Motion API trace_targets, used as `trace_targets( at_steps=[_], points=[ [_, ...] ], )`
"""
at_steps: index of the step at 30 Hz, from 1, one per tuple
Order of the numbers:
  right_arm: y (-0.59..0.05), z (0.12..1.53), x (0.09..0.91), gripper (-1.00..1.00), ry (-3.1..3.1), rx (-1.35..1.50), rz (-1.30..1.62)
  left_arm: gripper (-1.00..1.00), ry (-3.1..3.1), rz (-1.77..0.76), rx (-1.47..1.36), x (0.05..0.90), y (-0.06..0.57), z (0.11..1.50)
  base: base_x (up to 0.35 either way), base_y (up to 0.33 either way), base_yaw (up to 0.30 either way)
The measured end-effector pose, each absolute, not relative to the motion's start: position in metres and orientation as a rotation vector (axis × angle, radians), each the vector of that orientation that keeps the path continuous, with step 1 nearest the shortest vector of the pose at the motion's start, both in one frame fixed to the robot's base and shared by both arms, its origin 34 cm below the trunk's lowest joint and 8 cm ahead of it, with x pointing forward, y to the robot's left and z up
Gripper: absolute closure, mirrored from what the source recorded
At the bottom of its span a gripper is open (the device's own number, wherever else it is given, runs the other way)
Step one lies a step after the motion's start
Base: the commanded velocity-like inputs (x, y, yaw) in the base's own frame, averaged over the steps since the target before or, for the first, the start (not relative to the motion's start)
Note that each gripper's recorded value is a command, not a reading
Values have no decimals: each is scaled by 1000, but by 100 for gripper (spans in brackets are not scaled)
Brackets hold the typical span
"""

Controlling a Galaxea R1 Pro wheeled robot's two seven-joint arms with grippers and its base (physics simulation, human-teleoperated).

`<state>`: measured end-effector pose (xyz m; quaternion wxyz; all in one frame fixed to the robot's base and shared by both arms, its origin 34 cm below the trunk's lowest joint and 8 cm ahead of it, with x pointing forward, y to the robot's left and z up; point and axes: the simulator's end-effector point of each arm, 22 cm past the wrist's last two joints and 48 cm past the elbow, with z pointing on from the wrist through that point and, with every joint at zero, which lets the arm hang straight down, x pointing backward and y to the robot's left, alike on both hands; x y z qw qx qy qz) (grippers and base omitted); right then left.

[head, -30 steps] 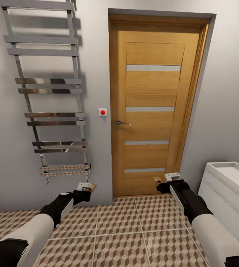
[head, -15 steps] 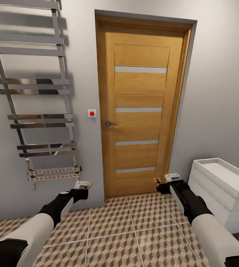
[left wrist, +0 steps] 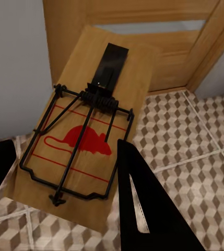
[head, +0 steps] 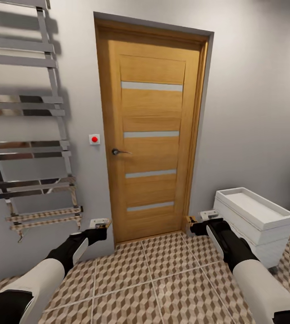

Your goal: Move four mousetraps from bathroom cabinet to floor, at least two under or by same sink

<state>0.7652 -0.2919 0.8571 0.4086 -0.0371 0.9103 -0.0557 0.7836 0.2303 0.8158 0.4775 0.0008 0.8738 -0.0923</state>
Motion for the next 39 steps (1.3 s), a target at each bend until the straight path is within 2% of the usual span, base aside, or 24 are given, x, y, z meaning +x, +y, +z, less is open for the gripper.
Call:
trace_targets(
  at_steps=[17,28,39],
  points=[
    [-293,862,764,100,2289,-91,-142,100,2120,-225,3,784,230,822,0,0,-237],
    [-291,861,764,100,2290,-93,-138,100,2122,-226,2,784,230,821,0,0,-58],
    [-292,855,764,100,2300,-91,-138,100,2131,-229,3,784,228,815,0,0,-174]
  ],
)
